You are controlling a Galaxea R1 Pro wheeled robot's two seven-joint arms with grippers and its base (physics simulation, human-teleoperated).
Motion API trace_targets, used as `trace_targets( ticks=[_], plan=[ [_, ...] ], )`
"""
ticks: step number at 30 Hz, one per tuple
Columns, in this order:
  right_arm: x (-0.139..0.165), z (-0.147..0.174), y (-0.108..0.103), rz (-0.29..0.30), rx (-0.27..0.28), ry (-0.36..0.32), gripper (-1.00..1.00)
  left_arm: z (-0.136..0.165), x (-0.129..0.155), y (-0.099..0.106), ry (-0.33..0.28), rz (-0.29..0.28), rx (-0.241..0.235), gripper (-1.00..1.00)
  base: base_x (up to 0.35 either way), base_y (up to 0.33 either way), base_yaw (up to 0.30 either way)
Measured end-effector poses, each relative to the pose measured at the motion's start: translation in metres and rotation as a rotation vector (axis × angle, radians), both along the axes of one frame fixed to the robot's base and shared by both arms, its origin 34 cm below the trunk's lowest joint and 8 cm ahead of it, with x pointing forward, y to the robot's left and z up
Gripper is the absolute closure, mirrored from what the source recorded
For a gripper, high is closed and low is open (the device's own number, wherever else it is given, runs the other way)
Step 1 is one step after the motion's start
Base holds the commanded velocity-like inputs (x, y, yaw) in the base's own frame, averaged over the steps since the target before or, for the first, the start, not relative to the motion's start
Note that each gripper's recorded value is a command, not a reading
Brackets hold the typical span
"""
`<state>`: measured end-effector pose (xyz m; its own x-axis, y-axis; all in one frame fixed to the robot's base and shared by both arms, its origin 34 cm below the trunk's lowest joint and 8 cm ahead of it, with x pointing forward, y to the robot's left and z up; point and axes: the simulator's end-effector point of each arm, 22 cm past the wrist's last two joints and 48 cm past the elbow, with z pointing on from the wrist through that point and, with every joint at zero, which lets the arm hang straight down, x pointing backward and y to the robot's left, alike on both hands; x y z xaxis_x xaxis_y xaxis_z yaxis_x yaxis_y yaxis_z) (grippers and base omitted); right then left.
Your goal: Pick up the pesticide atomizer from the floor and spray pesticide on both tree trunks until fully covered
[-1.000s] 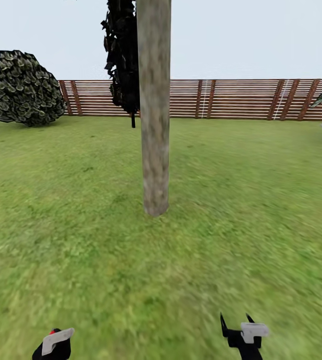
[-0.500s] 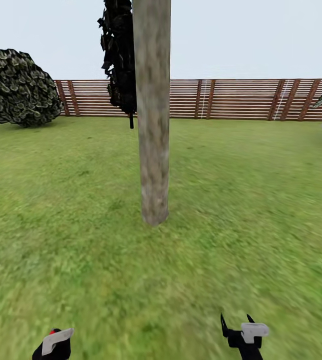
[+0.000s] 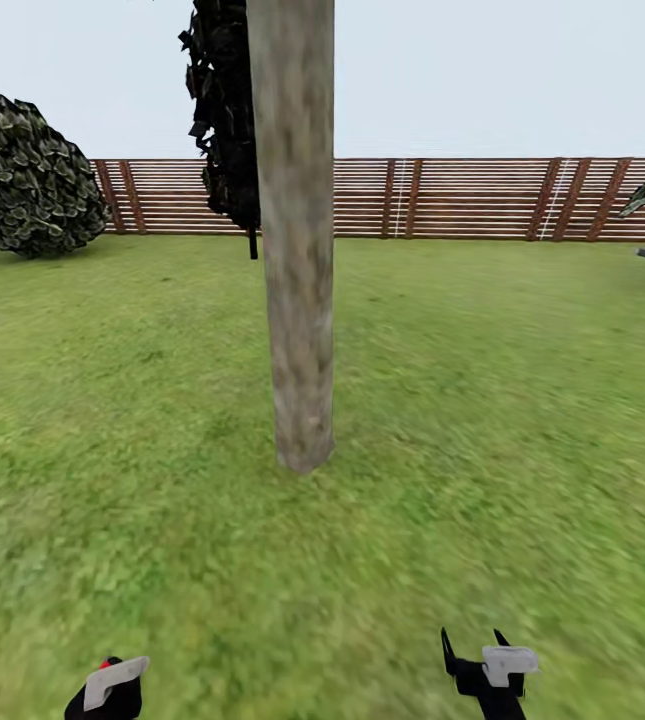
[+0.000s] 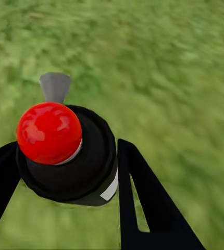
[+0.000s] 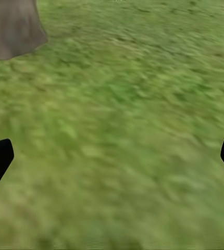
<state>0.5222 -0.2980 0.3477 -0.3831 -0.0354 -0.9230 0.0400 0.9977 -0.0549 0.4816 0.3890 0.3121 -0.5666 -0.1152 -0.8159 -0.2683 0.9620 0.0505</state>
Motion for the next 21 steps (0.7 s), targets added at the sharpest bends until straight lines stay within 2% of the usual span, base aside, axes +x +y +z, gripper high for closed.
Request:
trace_targets(
  ticks=[6, 15, 21],
  plan=[
    [0.0000, 0.0001, -0.0009, 0.000, -0.001, 0.000, -1.00, 0.0000, 0.0000, -0.0001, 0.000, -0.001, 0.000, 1.00, 0.337, -0.017, 0.000],
    [0.0005, 0.0004, -0.0002, -0.001, -0.001, -0.002, -1.00, 0.0003, -0.0001, 0.0020, 0.000, 0.001, 0.002, 1.00, 0.294, -0.125, 0.000],
    [0.0004, 0.0002, -0.0022, -0.003, -0.003, -0.001, -1.00, 0.0015, 0.0003, 0.0074, -0.001, 0.002, 0.010, 1.00, 0.090, -0.045, 0.000]
  ],
)
